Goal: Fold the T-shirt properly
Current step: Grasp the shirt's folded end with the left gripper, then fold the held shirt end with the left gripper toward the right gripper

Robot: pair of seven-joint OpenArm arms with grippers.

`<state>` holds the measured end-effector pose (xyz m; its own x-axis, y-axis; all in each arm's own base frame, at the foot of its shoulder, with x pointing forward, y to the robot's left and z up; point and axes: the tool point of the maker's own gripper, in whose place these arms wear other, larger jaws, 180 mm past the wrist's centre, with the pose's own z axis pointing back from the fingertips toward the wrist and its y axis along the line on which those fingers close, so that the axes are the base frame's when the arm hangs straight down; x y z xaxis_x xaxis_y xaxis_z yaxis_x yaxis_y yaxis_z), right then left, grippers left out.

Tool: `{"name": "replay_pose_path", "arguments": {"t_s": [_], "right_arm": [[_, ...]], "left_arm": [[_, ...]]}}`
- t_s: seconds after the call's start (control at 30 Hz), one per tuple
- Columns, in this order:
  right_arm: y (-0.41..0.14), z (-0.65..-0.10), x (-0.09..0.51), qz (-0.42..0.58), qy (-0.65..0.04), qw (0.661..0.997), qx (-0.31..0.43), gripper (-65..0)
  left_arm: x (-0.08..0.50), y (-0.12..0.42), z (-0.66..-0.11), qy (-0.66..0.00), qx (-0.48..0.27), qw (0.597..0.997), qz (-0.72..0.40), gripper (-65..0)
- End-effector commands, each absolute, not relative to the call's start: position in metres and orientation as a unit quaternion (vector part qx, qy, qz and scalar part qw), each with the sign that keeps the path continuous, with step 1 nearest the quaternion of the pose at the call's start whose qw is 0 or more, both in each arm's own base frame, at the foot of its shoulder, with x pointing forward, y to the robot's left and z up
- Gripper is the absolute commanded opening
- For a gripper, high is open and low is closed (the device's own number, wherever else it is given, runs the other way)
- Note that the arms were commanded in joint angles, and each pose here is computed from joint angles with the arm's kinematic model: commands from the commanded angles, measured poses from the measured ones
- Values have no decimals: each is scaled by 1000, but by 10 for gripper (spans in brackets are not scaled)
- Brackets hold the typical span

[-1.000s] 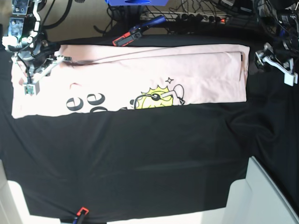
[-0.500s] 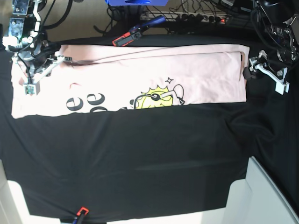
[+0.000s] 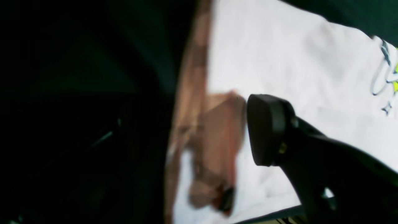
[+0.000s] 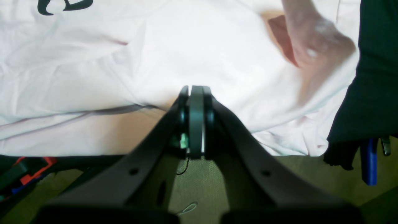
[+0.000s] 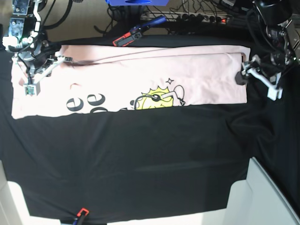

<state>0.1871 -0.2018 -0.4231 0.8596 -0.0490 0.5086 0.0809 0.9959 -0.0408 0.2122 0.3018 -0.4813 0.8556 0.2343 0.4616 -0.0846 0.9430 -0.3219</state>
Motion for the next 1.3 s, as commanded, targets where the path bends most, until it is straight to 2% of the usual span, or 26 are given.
{"name": "replay_pose_path", "arguments": {"t_s": [0.0,0.53,0.6,0.8,0.9,1.1,1.27], "right_arm": [[-205,-416,193,-31,-278,959,-36,-650],[-205,-416,193,-30,-278,959,-35,-650],[-205,-416,193,-30,-278,959,-35,-650],[-205,-416,193,-30,-278,959,-35,-650],[-205,-416,193,-30,-277,960,-35,-650],[-205,-423,189,-32,-267,963,-34,-650],[-205,-441,178,-38,-241,969,-30,-650]], "left_arm": [[208,294,-484,-243,-156,955,74,-176],[185,276,-494,-225,-165,958,69,-186],[184,276,-493,-225,-164,958,69,-249],[183,276,-495,-223,-165,958,70,-544],[185,276,-494,-224,-164,958,69,-648],[190,277,-490,-231,-162,957,65,-650],[196,279,-464,-250,-136,958,20,-650]]}}
